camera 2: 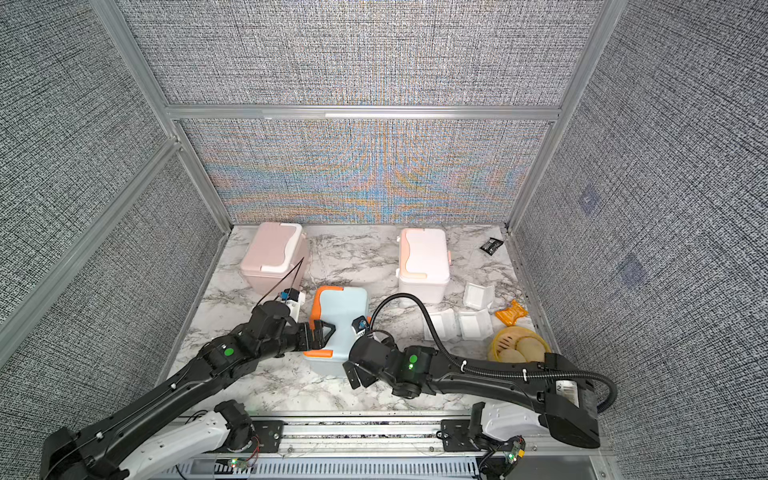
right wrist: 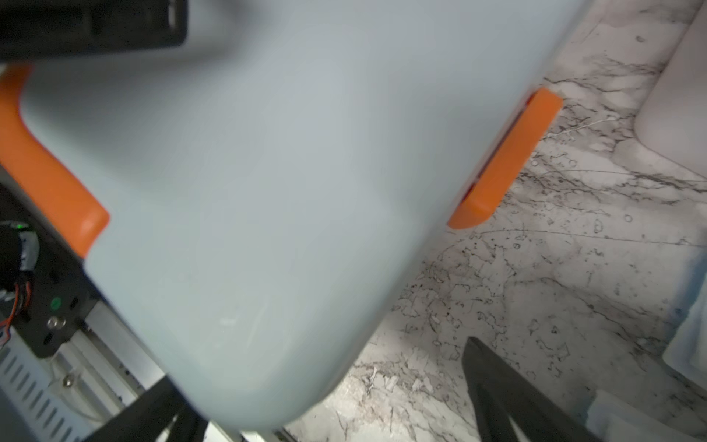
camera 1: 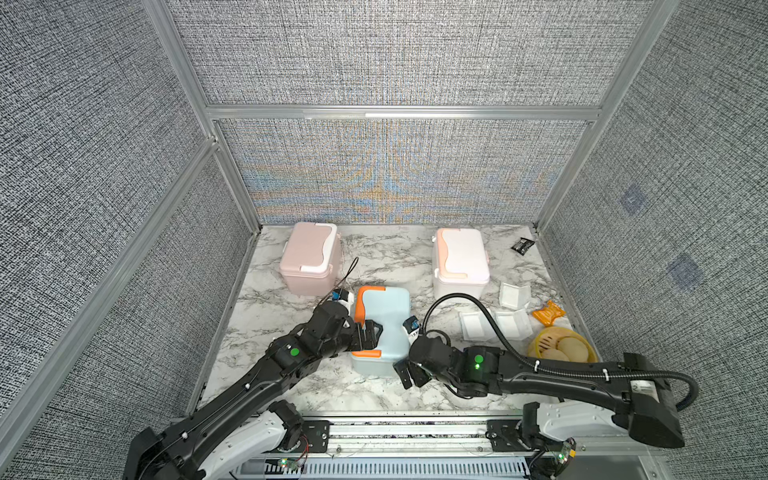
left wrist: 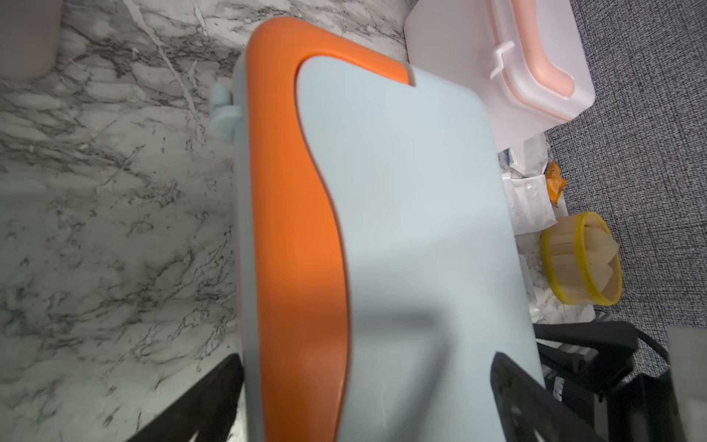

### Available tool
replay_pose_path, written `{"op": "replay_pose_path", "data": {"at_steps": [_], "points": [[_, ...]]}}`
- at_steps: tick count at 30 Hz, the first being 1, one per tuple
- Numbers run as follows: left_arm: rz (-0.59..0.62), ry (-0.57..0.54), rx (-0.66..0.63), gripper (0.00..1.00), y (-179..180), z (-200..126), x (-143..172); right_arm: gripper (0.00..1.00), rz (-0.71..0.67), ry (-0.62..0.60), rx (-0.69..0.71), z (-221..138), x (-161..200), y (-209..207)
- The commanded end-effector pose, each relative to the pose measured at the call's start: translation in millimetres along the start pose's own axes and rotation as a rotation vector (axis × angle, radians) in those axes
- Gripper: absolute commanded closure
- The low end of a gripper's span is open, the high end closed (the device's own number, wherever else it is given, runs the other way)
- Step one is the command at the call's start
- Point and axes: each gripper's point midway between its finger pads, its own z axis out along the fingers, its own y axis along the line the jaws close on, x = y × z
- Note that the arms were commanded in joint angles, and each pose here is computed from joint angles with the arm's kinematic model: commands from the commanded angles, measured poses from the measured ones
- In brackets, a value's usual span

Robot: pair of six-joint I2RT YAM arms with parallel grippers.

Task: Open first aid kits and take out gauze
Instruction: Move the first aid kit to the center of the board.

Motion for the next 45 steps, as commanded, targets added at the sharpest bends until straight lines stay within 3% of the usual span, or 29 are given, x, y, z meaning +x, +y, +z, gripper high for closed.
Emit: {"op": "replay_pose_path", "data": {"at_steps": [1,14,18,26,32,40,45], "points": [[0.069,-0.052,0.010,0.00,-12,11,-27,0.01,0.091,-0.020,-0.018,4,-14,-7],[0.103,-0.035,-0.137,0.00,-6,74,-107,0.03,0.228,0.023,-0.072,52,-71,-34],[0.093,-0.041,-0.131,0.00,-6,95,-131,0.03,0.297,0.077,-0.097,74,-82,-46],[0.072,0.024,-0.140,0.01,-4,136,-175,0.03,0.355,0.066,-0.129,101,-116,-46],[0.014,0.137,-0.045,0.02,-13,156,-178,0.03,0.387,0.076,-0.094,104,-124,-68],[-0.002,0.101,-0.054,0.02,-5,145,-184,0.03,0.392,0.061,-0.138,85,-131,-85],[-0.034,0.110,-0.025,0.02,-2,144,-170,0.03,0.398,0.035,-0.186,74,-142,-85]]}}
